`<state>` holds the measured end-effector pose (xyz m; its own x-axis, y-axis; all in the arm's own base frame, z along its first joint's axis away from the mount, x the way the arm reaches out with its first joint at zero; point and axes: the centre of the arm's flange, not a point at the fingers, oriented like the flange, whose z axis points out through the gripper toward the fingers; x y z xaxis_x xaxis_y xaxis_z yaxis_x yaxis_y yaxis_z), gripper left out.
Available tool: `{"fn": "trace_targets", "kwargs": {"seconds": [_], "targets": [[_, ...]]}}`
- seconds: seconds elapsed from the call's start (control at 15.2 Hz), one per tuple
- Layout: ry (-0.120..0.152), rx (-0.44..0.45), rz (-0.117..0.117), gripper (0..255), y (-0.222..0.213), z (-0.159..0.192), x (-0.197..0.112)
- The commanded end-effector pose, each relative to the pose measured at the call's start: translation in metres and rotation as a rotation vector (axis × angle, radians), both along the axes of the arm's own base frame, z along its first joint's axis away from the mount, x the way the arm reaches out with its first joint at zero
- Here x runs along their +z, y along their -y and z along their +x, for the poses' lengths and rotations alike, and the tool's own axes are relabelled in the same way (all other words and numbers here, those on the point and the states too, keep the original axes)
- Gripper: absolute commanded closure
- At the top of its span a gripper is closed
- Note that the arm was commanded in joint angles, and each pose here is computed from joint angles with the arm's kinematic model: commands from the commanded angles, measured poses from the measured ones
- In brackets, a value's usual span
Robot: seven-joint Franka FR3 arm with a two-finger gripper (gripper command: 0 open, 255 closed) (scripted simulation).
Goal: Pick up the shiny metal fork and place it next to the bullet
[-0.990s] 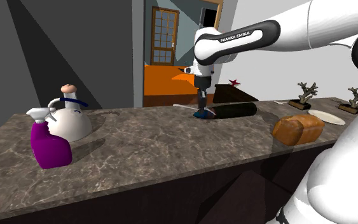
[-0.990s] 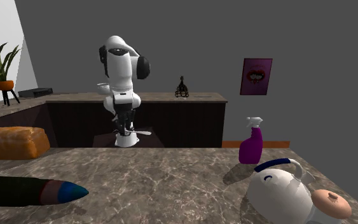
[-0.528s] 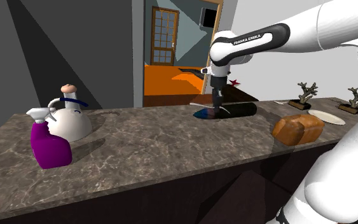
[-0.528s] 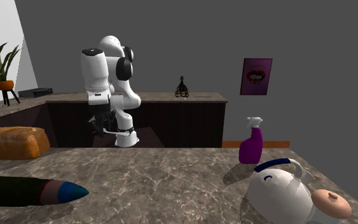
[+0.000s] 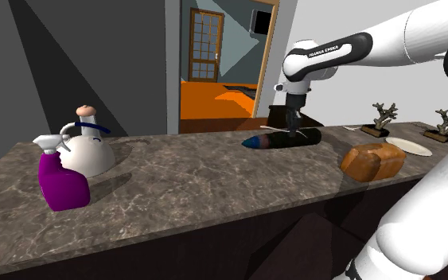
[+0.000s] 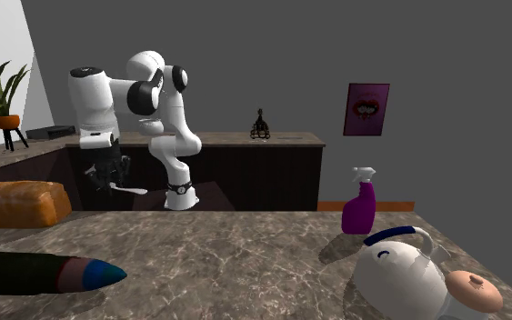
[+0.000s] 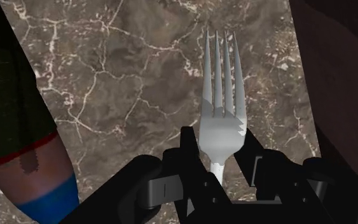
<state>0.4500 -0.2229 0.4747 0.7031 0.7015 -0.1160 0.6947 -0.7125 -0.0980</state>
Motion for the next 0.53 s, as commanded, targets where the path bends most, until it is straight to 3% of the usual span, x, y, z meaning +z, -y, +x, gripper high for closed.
{"fn": "trace_targets", "kwargs": {"seconds": [0.0, 0.46], "targets": [[0.0, 0.002, 0.0, 255, 0.031, -0.013, -0.002], [0.0, 0.002, 0.0, 255, 0.031, -0.013, -0.039]]}}
